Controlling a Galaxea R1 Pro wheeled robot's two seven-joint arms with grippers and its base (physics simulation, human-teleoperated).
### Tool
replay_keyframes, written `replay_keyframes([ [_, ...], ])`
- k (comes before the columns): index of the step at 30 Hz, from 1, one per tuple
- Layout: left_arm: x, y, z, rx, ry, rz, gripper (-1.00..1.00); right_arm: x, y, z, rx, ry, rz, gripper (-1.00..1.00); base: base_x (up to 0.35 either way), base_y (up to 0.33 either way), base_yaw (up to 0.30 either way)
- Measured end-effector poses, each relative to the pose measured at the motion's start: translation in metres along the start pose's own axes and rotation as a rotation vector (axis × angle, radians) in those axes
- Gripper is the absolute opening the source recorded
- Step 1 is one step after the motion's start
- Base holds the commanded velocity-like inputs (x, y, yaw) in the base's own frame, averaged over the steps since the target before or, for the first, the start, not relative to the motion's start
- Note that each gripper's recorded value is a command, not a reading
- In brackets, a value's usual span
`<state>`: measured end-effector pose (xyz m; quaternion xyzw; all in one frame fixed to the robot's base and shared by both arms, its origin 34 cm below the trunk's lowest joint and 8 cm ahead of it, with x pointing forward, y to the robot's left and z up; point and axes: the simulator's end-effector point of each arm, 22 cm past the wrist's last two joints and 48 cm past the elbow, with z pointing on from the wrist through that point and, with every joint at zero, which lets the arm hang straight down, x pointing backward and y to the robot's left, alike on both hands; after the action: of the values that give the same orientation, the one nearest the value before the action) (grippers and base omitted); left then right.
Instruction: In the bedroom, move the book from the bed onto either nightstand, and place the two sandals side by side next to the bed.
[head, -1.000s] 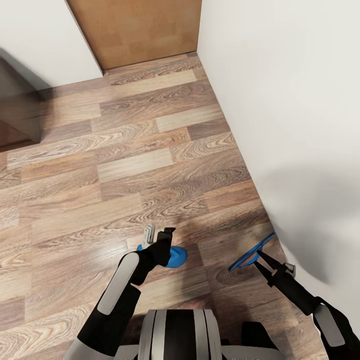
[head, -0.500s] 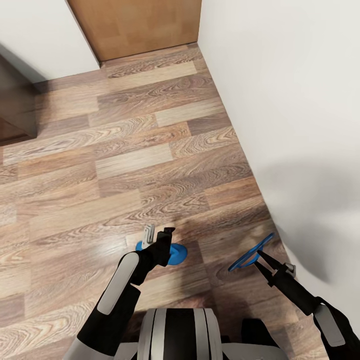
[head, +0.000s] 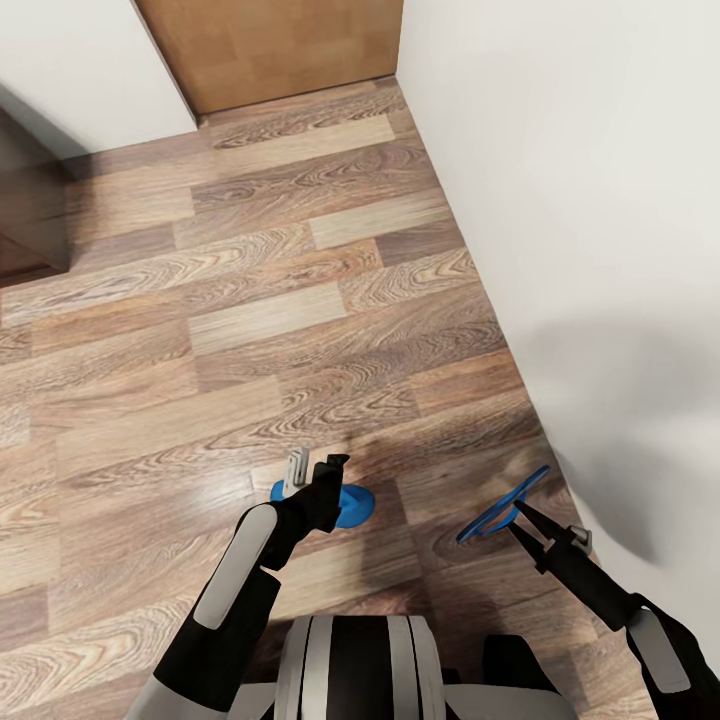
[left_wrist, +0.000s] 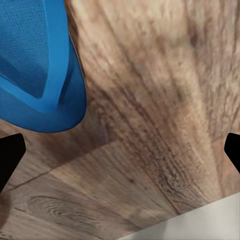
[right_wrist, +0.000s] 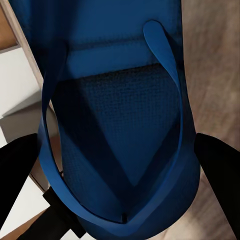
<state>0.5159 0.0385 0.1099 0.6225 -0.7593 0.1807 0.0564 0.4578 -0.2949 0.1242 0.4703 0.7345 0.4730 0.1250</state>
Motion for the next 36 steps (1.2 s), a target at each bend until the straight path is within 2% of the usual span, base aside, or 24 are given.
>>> replay_keyframes([
  [23, -0.001, 0.001, 0.003, -0.003, -0.001, -0.001, 1.0, -0.001, -0.003, 0.001, 0.003, 0.0, 0.001, -1.0, 0.0, 0.0, 0.0],
  [36, -0.012, 0.005, 0.005, -0.01, -0.039, 0.014, 1.0, -0.001, -0.003, 0.001, 0.003, 0.0, 0.001, -1.0, 0.0, 0.0, 0.0],
])
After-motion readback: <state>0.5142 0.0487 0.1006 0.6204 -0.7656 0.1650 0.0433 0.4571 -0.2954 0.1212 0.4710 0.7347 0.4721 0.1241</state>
